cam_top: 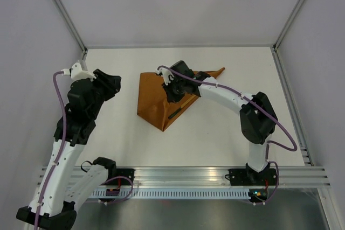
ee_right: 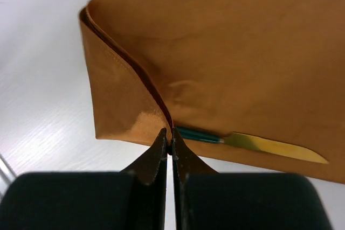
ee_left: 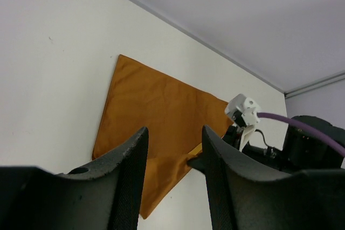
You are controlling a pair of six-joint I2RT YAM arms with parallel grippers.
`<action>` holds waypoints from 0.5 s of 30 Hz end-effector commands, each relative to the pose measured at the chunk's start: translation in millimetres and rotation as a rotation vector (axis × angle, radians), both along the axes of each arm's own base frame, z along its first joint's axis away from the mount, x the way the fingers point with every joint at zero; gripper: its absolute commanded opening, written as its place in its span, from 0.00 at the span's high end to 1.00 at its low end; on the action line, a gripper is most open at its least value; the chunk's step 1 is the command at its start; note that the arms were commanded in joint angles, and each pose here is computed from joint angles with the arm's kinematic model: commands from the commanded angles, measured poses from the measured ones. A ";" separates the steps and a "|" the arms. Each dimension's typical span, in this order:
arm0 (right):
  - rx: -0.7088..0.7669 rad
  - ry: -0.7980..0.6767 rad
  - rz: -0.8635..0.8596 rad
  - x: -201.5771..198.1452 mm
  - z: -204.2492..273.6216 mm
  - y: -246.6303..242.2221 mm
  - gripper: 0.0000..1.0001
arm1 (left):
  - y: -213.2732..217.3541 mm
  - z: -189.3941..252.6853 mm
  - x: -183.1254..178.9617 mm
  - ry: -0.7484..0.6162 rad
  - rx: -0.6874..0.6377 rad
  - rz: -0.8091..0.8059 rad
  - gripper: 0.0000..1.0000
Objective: Fold the napkin, place the utensils inside, and roll it up
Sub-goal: Fold the napkin
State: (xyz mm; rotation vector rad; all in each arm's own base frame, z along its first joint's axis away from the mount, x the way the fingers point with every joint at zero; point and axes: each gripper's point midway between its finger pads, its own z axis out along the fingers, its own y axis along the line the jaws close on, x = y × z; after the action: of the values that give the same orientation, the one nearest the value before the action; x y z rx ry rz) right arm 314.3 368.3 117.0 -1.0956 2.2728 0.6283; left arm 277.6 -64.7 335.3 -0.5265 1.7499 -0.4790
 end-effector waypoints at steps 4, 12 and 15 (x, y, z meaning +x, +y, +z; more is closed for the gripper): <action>-0.025 -0.060 -0.060 34.1 4.1 -40.7 0.94 | -10.7 12.0 8.7 -0.043 -0.003 -0.050 0.50; -0.076 -0.050 -0.146 59.3 -23.5 -81.4 0.95 | -16.1 6.4 14.9 -0.026 0.000 -0.070 0.50; -0.093 -0.044 -0.172 68.2 -32.6 -95.1 0.94 | -18.1 4.8 16.3 -0.025 -0.001 -0.078 0.50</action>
State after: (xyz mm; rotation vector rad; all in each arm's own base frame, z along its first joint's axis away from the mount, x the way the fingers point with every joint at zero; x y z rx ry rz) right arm 364.9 284.4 82.9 -0.9612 2.3781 0.4795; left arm 290.7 -76.7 328.8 -0.4995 1.7828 -0.5110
